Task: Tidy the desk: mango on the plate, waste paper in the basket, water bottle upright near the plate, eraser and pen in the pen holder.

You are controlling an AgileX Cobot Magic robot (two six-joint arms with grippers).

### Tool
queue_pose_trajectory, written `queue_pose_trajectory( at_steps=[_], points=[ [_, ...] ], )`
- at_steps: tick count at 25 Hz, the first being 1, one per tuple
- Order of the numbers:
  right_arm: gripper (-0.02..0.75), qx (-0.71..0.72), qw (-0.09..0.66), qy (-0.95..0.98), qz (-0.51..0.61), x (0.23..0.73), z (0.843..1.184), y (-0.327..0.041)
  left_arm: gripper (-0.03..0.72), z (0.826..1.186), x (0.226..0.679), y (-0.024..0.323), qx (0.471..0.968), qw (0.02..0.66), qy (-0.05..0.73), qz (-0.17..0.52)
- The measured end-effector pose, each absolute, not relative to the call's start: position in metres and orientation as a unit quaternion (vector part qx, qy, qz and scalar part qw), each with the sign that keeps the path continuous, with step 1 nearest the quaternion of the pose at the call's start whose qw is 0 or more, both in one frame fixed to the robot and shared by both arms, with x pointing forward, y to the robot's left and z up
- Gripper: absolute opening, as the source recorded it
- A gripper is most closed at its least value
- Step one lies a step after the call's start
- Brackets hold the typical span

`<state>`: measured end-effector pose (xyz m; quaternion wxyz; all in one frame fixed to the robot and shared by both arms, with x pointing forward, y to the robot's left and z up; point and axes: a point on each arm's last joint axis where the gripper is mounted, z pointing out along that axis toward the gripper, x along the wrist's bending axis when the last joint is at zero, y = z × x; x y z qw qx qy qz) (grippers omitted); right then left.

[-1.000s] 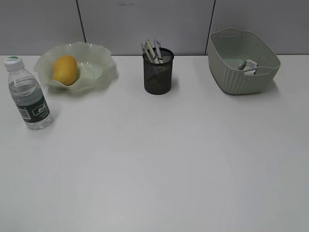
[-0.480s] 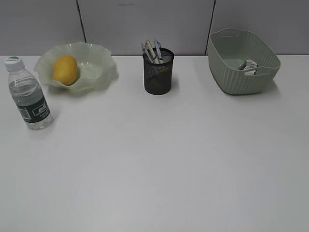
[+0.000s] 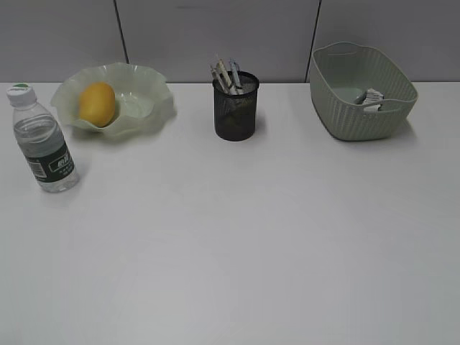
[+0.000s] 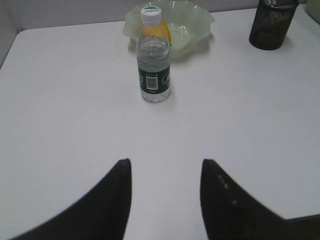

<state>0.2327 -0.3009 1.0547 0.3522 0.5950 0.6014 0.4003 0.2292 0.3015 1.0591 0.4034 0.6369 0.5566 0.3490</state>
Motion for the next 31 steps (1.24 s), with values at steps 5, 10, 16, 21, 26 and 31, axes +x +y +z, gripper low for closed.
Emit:
queue_pose_trajectory(
  at_steps=[5, 10, 16, 21, 26, 31],
  points=[
    [0.564, 0.595, 0.352, 0.601, 0.400, 0.2327, 1.0547, -0.3009, 0.331, 1.0591, 0.2291, 0.3012, 0.628, 0.398, 0.566, 0.355],
    [0.564, 0.595, 0.352, 0.601, 0.400, 0.2327, 1.0547, -0.3009, 0.307, 1.0591, 0.2291, 0.3008, 0.619, 0.392, 0.577, 0.362],
    [0.564, 0.595, 0.352, 0.601, 0.400, 0.2327, 1.0547, -0.3009, 0.277, 1.0591, 0.2291, 0.3005, 0.608, 0.385, 0.588, 0.369],
    [0.564, 0.595, 0.352, 0.601, 0.400, 0.2327, 1.0547, -0.3009, 0.269, 1.0591, 0.2291, 0.3004, 0.605, 0.383, 0.591, 0.371],
    [0.564, 0.595, 0.352, 0.601, 0.401, 0.2327, 1.0547, -0.3009, 0.267, 1.0591, 0.2291, 0.3004, 0.605, 0.383, 0.591, 0.371],
    [0.564, 0.595, 0.352, 0.601, 0.401, 0.2327, 1.0547, -0.3009, 0.248, 1.0591, 0.2291, 0.3004, 0.605, 0.383, 0.591, 0.371]
  ],
)
